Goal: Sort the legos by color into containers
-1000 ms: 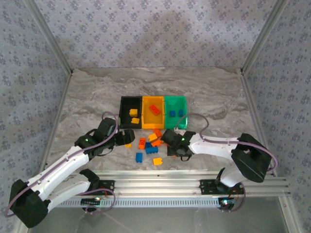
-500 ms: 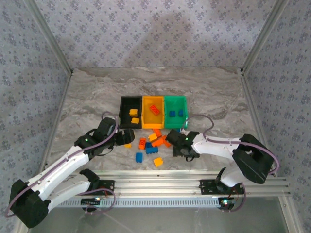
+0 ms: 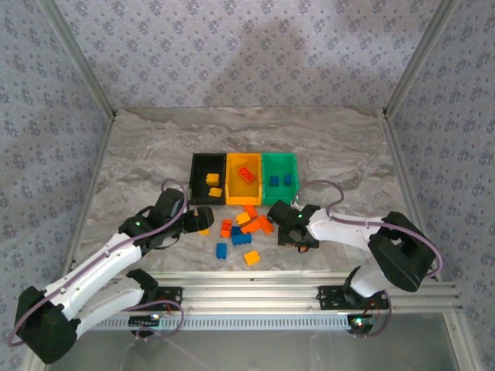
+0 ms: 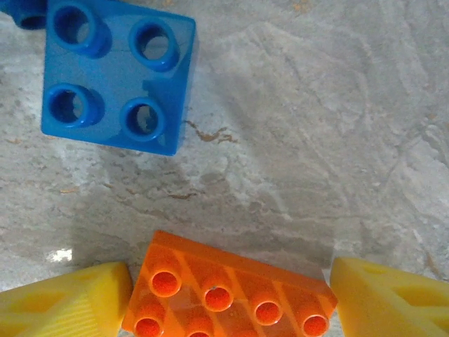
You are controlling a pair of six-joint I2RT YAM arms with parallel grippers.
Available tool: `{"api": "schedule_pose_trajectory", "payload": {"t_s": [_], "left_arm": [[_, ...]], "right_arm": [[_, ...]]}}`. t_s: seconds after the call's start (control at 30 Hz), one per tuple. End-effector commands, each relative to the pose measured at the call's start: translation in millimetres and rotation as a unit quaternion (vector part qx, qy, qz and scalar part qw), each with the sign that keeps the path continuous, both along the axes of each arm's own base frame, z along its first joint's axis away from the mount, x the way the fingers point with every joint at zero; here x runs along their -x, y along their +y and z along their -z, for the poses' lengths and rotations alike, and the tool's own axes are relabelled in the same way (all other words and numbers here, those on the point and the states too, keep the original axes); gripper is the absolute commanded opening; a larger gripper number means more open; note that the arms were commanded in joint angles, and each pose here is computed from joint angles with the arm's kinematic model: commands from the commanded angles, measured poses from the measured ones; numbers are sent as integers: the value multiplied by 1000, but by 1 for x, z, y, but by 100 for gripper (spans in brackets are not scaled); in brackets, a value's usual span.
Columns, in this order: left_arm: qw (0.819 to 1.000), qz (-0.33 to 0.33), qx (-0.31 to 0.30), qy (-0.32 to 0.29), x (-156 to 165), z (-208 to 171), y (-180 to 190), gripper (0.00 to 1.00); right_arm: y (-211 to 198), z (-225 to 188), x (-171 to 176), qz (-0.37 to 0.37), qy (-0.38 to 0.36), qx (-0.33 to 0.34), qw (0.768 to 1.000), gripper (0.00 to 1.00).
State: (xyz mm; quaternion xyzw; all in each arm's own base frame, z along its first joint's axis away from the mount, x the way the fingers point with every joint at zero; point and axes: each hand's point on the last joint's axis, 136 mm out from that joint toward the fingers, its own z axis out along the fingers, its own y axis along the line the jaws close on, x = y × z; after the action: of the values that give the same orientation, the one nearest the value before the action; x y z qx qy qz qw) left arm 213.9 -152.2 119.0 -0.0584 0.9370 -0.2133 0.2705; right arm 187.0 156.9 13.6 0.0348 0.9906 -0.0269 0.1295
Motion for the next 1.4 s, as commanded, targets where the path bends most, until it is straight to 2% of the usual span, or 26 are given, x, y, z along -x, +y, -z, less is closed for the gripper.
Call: {"api": "schedule_pose_trajectory", "payload": {"t_s": [0.0, 0.23, 0.57, 0.73, 0.83, 0.97, 1.17, 1.37], "left_arm": [[1000, -5, 5, -1, 0, -2, 2, 88], [1000, -3, 6, 0, 1, -3, 2, 88], [1000, -3, 12, -15, 3, -15, 6, 88], [1000, -3, 14, -26, 6, -24, 9, 92], [999, -6, 20, -36, 7, -30, 11, 92], [999, -5, 20, -34, 12, -29, 14, 92], [1000, 6, 22, -21, 19, -21, 12, 92], [999, 31, 27, -16, 25, -19, 7, 92]], "right_arm": [[-7, 24, 28, 0, 55, 15, 998, 74], [1, 5, 17, -7, 24, -10, 1000, 64], [21, -83, -23, -57, -87, -56, 993, 61], [68, -129, -63, -106, -137, -98, 980, 61], [108, -149, -99, -121, -155, -120, 973, 61], [142, -143, -145, -143, -153, -116, 971, 62], [166, -126, -200, -147, -151, -83, 974, 72], [175, -148, -215, -139, -178, -115, 967, 81]]}}
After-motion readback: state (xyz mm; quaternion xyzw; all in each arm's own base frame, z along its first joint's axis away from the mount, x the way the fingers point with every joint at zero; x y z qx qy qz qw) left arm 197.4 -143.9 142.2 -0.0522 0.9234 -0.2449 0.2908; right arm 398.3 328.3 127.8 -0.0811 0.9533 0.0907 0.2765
